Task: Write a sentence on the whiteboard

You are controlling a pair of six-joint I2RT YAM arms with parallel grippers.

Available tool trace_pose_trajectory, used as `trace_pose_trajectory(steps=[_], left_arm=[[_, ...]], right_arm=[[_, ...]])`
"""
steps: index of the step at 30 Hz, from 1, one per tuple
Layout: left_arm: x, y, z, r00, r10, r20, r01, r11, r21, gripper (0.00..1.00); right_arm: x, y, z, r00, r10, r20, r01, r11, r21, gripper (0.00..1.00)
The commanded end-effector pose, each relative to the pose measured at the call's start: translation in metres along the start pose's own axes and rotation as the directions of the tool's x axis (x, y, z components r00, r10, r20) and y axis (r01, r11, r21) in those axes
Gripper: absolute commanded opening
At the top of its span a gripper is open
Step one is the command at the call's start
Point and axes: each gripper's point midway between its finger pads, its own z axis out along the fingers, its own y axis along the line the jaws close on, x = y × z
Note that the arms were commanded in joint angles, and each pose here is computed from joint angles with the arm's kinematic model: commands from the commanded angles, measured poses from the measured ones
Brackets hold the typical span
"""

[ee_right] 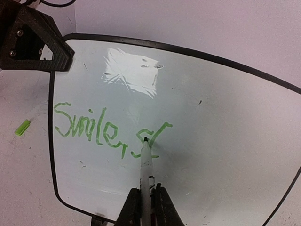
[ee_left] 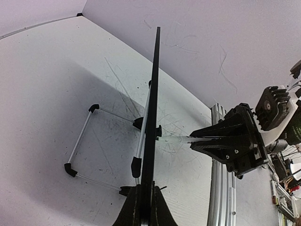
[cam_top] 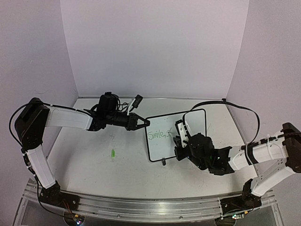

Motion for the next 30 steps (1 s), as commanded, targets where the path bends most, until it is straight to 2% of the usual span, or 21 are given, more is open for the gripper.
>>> trace_pose_trajectory(steps=[1,10,16,21,30], left_arm=[[-0.007,-0.011,-0.006,1.0,0.018,-0.002,-0.017,1.0,0.003,0.0],[-0.006,-0.01,-0.005,1.0,0.016,-0.004,-0.016,1.0,0.0,0.0],[-0.004,-0.008,-0.004,1.0,0.012,-0.008,-0.012,1.0,-0.002,0.0],[-0.004,-0.008,-0.003,1.0,0.009,-0.011,-0.009,1.0,0.001,0.0],[-0.007,-0.011,-0.006,1.0,0.019,-0.003,-0.019,1.0,0.001,0.0]], right_arm=[[-0.017,-0.003,0.004,0.999,0.018,0.036,-0.019,0.999,0.039,0.0],[-0.008,-0.019,-0.005,0.999,0.033,0.007,-0.034,0.994,0.101,0.0],[-0.015,-0.02,-0.023,0.994,0.084,0.07,-0.086,0.996,0.021,0.0],[-0.006,-0.018,-0.013,0.998,0.06,0.03,-0.061,0.997,0.042,0.0],[-0.013,-0.023,-0.006,0.997,0.067,0.043,-0.07,0.995,0.07,0.0]])
